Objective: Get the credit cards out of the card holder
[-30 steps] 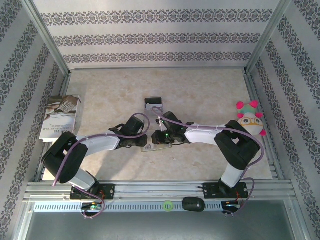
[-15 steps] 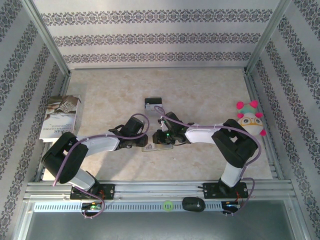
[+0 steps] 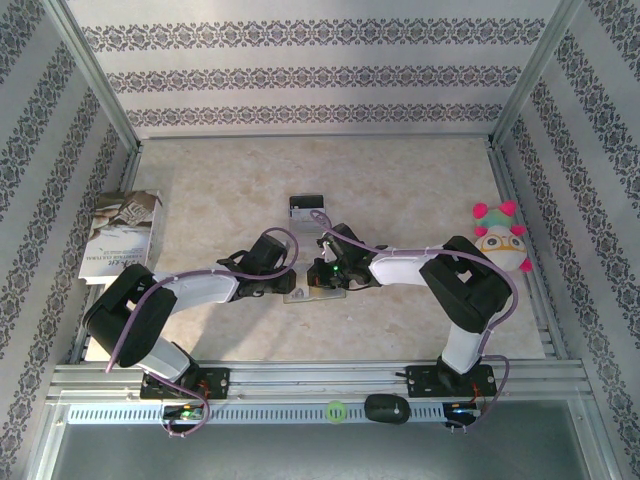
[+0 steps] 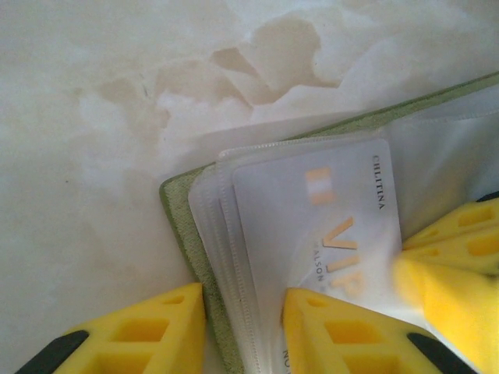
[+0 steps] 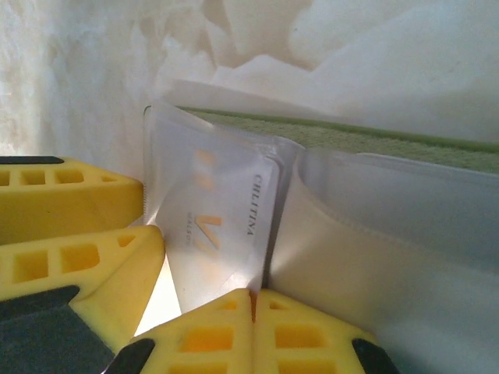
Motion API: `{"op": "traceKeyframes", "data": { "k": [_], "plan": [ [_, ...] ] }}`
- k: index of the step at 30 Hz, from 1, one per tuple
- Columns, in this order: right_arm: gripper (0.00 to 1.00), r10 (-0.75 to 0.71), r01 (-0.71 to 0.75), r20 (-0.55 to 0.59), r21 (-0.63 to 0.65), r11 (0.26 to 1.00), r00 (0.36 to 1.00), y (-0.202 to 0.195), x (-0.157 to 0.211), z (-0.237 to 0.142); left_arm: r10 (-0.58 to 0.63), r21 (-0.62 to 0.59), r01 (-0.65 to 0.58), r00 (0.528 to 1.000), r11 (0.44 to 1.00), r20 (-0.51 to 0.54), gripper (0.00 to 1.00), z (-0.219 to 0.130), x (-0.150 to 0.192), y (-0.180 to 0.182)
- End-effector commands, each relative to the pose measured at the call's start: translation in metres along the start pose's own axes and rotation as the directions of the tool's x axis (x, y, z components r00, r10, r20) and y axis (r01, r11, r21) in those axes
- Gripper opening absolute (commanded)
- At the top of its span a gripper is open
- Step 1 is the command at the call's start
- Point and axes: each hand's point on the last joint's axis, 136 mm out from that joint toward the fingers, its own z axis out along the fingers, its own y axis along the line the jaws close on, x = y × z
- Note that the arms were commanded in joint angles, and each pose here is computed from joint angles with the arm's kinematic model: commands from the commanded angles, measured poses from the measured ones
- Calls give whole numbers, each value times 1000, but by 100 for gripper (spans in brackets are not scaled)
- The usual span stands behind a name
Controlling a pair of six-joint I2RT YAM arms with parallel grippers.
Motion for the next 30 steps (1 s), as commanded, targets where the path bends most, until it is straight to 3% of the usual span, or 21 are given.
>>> {"op": "traceKeyframes", "data": {
  "k": [1,6,17,30],
  "plan": [
    [0,-14,13,25,14,1000,1000,-5,1,4,-20,-8,19,997,1000,-79,36,6,27,9],
    [0,-27,22,74,70,997,997,-9,0,-9,-40,3,40,998,999,-48,42,-3,20,11],
    [0,-46,19,122,211,977,992,-23,3,-38,-52,10,52,998,999,-39,42,-5,18,15],
    [0,-143,109,94,297,949,985,-14,-4,-62,-53,37,53,999,998,-11,47,-10,8,11]
  ]
}}
